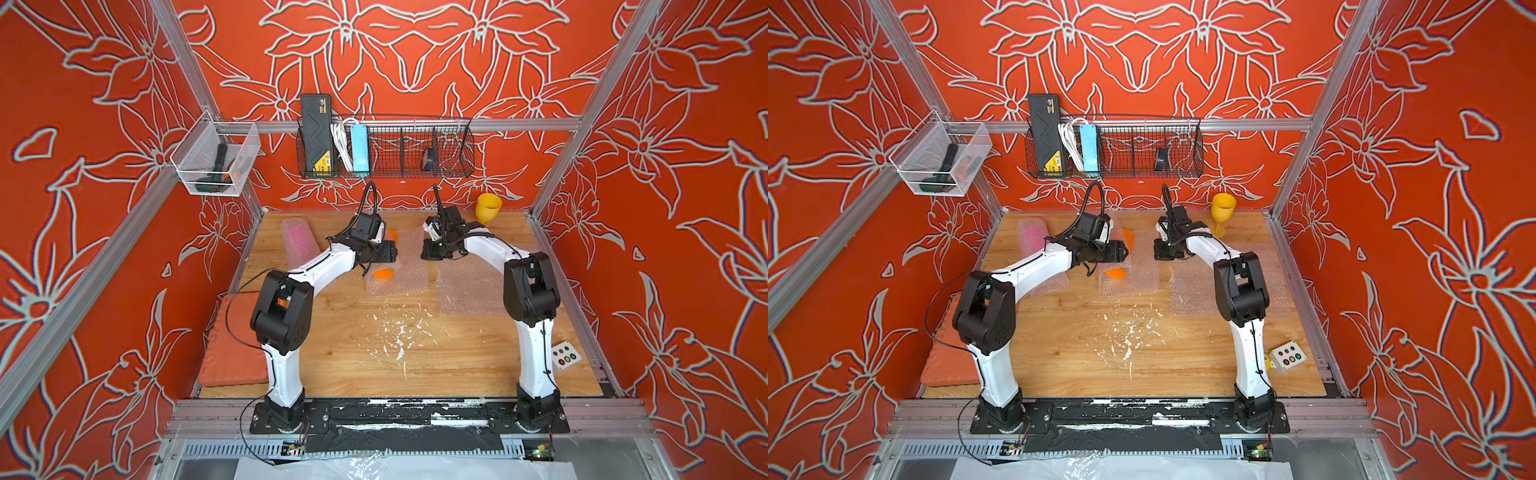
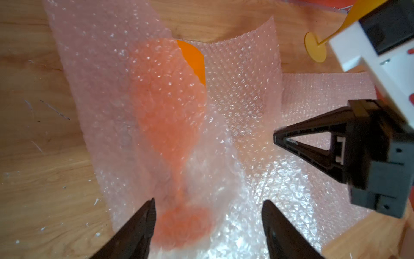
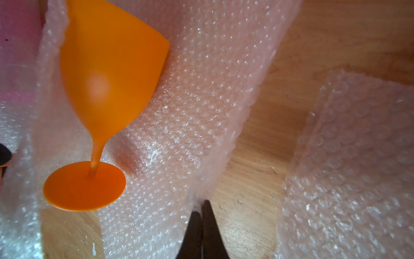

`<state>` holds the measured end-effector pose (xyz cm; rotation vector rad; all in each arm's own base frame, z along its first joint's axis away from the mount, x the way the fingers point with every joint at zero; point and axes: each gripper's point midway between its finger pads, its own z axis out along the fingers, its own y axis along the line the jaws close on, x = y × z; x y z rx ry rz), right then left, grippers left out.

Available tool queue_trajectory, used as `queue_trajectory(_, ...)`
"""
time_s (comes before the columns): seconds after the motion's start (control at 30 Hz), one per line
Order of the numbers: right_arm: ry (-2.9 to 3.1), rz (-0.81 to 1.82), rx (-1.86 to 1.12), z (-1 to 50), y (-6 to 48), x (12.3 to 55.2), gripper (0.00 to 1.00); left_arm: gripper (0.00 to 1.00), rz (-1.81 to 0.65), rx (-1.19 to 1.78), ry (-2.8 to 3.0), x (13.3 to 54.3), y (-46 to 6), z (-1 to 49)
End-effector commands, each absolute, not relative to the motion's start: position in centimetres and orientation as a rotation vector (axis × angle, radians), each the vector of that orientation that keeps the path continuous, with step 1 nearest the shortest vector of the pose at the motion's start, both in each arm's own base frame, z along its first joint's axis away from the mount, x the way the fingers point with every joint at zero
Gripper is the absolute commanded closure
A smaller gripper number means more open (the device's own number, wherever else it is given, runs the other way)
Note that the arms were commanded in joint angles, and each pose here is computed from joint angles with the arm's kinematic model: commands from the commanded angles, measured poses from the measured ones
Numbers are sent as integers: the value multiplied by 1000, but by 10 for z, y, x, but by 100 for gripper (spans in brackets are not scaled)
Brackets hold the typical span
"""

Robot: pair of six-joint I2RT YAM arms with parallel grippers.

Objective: Unpack wine glasses from bubble wrap
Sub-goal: Unwrap the bubble wrap at the center of the board.

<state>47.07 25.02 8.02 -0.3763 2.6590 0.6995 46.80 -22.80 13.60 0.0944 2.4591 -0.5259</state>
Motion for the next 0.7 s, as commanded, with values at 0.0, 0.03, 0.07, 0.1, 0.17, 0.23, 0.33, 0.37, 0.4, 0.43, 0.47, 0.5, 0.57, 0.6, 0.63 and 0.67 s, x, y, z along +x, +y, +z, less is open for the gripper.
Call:
queue_trajectory(0.0,2640,680,-394,91,250,470,100,26,-464,164,2469,464,-241,139)
queue_trajectory(0.03,2643,680,-395,90,250,470,100,26,-444,169,2471,465,-242,138)
queue_trajectory(0.07,2641,679,-397,91,250,470,100,26,-404,177,2475,465,-242,136)
queue_trajectory(0.1,2641,678,-398,91,250,470,100,26,-342,175,2489,466,-238,132)
queue_trajectory(0.17,2640,677,-399,91,250,470,100,25,-238,178,2520,469,-230,124)
queue_trajectory(0.23,2637,681,-401,92,250,470,100,25,-158,182,2555,471,-223,114)
queue_trajectory(0.33,2637,683,-398,92,250,469,100,26,-109,183,2571,474,-219,107)
queue_trajectory(0.37,2639,683,-399,92,250,469,100,28,-103,176,2569,475,-218,106)
queue_trajectory(0.4,2637,683,-401,92,251,469,100,30,-95,171,2567,475,-216,105)
queue_trajectory(0.43,2639,680,-401,92,250,469,100,33,-89,165,2565,475,-215,105)
queue_trajectory(0.47,2639,680,-401,92,250,469,100,36,-83,160,2560,476,-214,106)
queue_trajectory(0.5,2637,676,-402,92,249,469,100,39,-78,156,2555,476,-213,107)
queue_trajectory(0.57,2640,669,-403,91,248,469,100,52,-58,148,2548,475,-209,110)
queue_trajectory(0.6,2641,668,-402,91,247,469,100,65,-36,133,2542,475,-205,111)
queue_trajectory(0.63,2640,667,-402,92,247,469,100,76,-17,121,2535,475,-201,112)
queue_trajectory(0.67,2640,664,-402,91,246,469,100,83,6,106,2524,474,-197,114)
